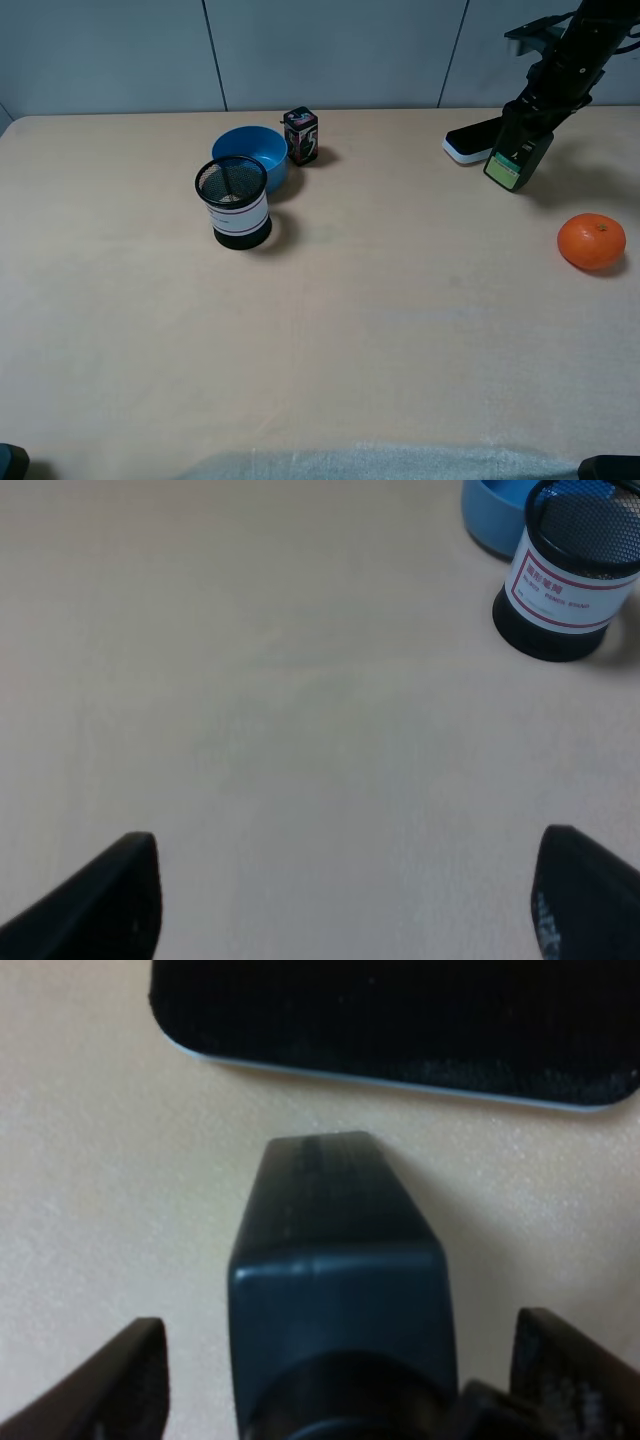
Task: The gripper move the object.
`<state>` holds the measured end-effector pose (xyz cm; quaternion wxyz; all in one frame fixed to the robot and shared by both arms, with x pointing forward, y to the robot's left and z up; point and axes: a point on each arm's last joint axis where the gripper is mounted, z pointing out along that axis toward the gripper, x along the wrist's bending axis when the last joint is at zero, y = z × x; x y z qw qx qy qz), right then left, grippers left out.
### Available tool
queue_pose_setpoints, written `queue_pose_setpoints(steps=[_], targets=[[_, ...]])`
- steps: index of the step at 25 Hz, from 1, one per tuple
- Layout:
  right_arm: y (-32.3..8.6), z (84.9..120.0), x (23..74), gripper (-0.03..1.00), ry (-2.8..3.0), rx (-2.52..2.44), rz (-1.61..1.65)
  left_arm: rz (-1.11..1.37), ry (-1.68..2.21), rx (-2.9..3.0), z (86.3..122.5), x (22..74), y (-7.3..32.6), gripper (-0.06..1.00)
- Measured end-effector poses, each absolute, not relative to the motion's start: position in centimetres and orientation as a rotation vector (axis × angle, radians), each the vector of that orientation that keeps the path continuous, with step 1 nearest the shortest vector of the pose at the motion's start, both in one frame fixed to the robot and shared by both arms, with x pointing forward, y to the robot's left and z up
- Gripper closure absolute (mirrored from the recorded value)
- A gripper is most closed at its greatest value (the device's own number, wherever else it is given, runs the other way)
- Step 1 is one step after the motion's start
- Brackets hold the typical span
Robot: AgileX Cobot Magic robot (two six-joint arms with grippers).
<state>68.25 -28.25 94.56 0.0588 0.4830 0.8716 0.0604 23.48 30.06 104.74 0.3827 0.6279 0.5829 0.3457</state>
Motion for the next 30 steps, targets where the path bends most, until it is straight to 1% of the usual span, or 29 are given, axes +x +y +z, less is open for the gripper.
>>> queue_pose_setpoints(steps=[3, 6, 14, 17, 30], targets=[[-28.3, 94.6, 68.2, 0.37, 2.613, 1.513, 0.183, 0.882, 1.487, 1.601, 104.7, 23.5, 30.1, 0.19], [-28.6, 94.6, 68.3, 0.34, 2.557, 1.567, 0.137, 0.882, 1.487, 1.601, 104.7, 23.5, 30.1, 0.19], [-28.9, 94.6, 68.3, 0.34, 2.52, 1.605, 0.11, 0.882, 1.487, 1.601, 104.7, 23.5, 30.1, 0.19], [-28.7, 95.1, 68.2, 0.34, 2.511, 1.615, 0.14, 0.882, 1.487, 1.601, 104.7, 23.5, 30.1, 0.19], [-28.1, 101.2, 67.0, 0.34, 2.406, 1.625, 0.349, 0.882, 1.487, 1.601, 104.7, 23.5, 30.1, 0.19]])
